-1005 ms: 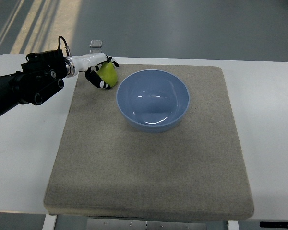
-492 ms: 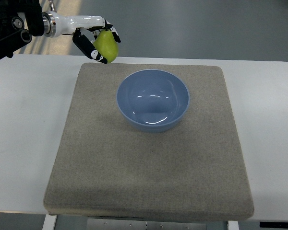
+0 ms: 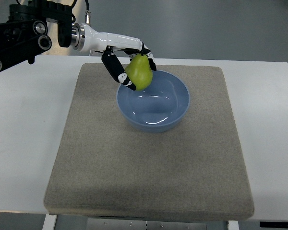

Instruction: Place pear in bowl with left hand

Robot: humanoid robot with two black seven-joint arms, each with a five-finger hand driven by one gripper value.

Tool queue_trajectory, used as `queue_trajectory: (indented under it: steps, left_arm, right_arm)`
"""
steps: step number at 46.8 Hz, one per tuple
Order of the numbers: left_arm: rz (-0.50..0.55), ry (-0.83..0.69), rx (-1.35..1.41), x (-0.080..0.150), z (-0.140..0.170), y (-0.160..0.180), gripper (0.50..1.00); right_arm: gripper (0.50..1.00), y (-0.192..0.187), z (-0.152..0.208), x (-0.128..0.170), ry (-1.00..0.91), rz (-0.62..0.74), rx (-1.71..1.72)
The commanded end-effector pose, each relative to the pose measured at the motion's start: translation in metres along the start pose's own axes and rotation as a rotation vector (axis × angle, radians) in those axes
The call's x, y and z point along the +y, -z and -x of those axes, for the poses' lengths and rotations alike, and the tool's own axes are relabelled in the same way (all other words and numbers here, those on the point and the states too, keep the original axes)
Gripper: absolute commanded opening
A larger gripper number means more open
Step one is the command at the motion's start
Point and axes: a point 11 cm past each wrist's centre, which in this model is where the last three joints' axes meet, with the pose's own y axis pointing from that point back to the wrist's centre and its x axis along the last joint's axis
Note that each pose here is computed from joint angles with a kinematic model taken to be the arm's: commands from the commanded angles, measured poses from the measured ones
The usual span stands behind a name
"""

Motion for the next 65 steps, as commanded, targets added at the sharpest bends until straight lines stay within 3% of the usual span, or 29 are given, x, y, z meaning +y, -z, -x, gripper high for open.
queue_trajectory:
  steps: [1, 14, 18, 22, 25, 28, 31, 50, 59, 65]
  left_arm:
    - [-0.002, 0.015, 0.002, -0.007, 0.007, 0.0, 0.5]
    - [-0.016, 0.052, 0.026, -0.033, 0.032, 0.001, 0.5]
    - [-0.029, 0.055, 0.035, -0.035, 0.036, 0.004, 0.589]
    - [-0.022, 0.058, 0.042, -0.039, 0.04, 0.003, 0.771]
    - [-0.021, 0.044, 0.05, -0.038, 0.037, 0.004, 0.874]
    - [-0.016, 0.014, 0.057, -0.038, 0.033, 0.003, 0.953]
    - [-0.016, -0.03, 0.054, -0.038, 0.027, 0.004, 0.992]
    - [0.061, -0.176, 0.301, -0.027, 0.004, 0.003, 0.994]
    - [0.094, -0.349, 0.462, 0.011, -0.036, 0.023, 0.994]
    - [0.116, -0.431, 0.601, 0.023, -0.036, 0.046, 0.994]
  right_arm:
    - [0.926, 0.0, 0.0, 0.0, 0.0, 0.0, 0.0]
    - [0.926, 0.0, 0.0, 0.0, 0.0, 0.0, 0.0]
    - [0.926, 0.0, 0.0, 0.0, 0.0, 0.0, 0.0]
    - [0.926, 0.0, 0.0, 0.0, 0.0, 0.0, 0.0]
    - [0.926, 0.0, 0.0, 0.0, 0.0, 0.0, 0.0]
    - [0.926, 0.0, 0.0, 0.0, 0.0, 0.0, 0.0]
    - [0.926, 0.0, 0.0, 0.0, 0.0, 0.0, 0.0]
    - [0.924, 0.0, 0.0, 0.0, 0.0, 0.0, 0.0]
    - [0.926, 0.0, 0.0, 0.0, 0.0, 0.0, 0.0]
    - [0.926, 0.0, 0.0, 0.0, 0.0, 0.0, 0.0]
